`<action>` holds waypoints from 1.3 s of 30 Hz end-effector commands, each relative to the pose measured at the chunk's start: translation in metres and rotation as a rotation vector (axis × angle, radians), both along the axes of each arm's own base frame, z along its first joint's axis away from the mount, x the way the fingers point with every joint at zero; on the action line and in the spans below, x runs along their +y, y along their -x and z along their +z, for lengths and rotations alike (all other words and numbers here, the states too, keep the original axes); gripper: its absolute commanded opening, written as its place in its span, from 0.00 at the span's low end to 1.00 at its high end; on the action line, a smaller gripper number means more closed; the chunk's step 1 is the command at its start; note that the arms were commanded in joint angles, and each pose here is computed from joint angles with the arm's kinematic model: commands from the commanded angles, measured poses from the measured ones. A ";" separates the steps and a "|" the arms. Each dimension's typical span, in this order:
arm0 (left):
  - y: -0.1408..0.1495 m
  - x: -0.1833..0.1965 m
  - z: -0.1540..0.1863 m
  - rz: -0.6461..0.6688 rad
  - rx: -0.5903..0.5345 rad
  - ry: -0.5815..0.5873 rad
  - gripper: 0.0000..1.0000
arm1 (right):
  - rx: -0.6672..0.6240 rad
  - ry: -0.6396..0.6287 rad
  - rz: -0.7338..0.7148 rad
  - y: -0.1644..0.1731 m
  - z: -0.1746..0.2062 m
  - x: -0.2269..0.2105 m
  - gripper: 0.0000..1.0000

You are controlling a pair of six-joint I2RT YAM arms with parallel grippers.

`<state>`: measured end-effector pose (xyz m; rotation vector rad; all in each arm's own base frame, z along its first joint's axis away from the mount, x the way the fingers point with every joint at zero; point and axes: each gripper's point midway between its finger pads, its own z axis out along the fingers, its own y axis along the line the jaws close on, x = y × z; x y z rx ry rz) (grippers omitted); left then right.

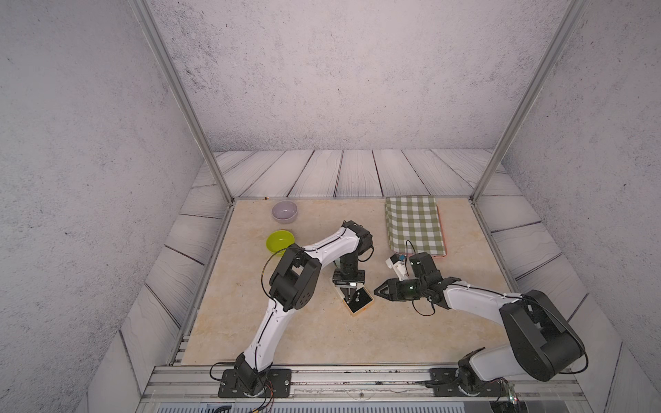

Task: Place the earrings into the drawer-style jewelry box
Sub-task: Insert the earring into the inner lining.

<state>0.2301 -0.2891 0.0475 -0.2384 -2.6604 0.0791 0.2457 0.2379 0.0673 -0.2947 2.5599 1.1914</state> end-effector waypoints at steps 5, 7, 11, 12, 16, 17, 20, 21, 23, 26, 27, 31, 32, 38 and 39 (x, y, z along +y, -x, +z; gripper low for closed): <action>0.006 0.002 -0.006 -0.001 0.036 -0.034 0.00 | -0.005 -0.021 0.000 0.001 0.003 -0.001 0.41; 0.006 0.003 -0.007 -0.002 0.040 -0.038 0.00 | -0.002 -0.023 0.000 0.002 0.003 -0.002 0.41; 0.007 0.000 -0.007 -0.008 0.042 -0.032 0.00 | -0.001 -0.026 -0.003 0.001 0.002 -0.002 0.41; 0.007 -0.001 -0.007 -0.008 0.041 -0.032 0.00 | -0.001 -0.027 -0.001 0.002 0.002 -0.002 0.41; 0.008 -0.003 -0.008 -0.020 0.042 -0.041 0.00 | 0.002 -0.030 -0.002 0.002 0.002 -0.002 0.41; 0.009 -0.003 -0.007 -0.023 0.042 -0.042 0.00 | 0.000 -0.032 -0.003 0.001 0.002 -0.002 0.41; 0.010 -0.002 -0.008 -0.029 0.043 -0.050 0.00 | 0.002 -0.036 -0.002 0.002 0.002 -0.001 0.41; 0.010 -0.001 -0.008 -0.029 0.042 -0.054 0.00 | 0.004 -0.037 -0.003 0.002 0.002 -0.002 0.41; 0.010 0.003 -0.009 -0.031 0.040 -0.071 0.00 | 0.005 -0.038 -0.004 0.002 0.002 -0.002 0.41; 0.011 0.004 -0.009 -0.031 0.043 -0.076 0.00 | 0.004 -0.041 -0.005 0.002 0.002 -0.002 0.41; 0.012 0.004 -0.009 -0.031 0.044 -0.075 0.00 | 0.004 -0.042 -0.005 0.001 0.002 -0.002 0.41; 0.013 0.004 -0.009 -0.031 0.050 -0.075 0.00 | 0.006 -0.043 -0.004 0.002 0.002 -0.002 0.41; 0.014 0.005 -0.009 -0.033 0.053 -0.076 0.00 | 0.006 -0.043 -0.005 0.002 0.002 -0.002 0.41; 0.019 0.004 -0.006 -0.051 0.051 -0.081 0.00 | 0.010 -0.046 -0.008 0.001 0.000 -0.002 0.41; 0.019 0.005 -0.006 -0.054 0.050 -0.084 0.00 | 0.009 -0.048 -0.006 0.001 0.001 -0.002 0.41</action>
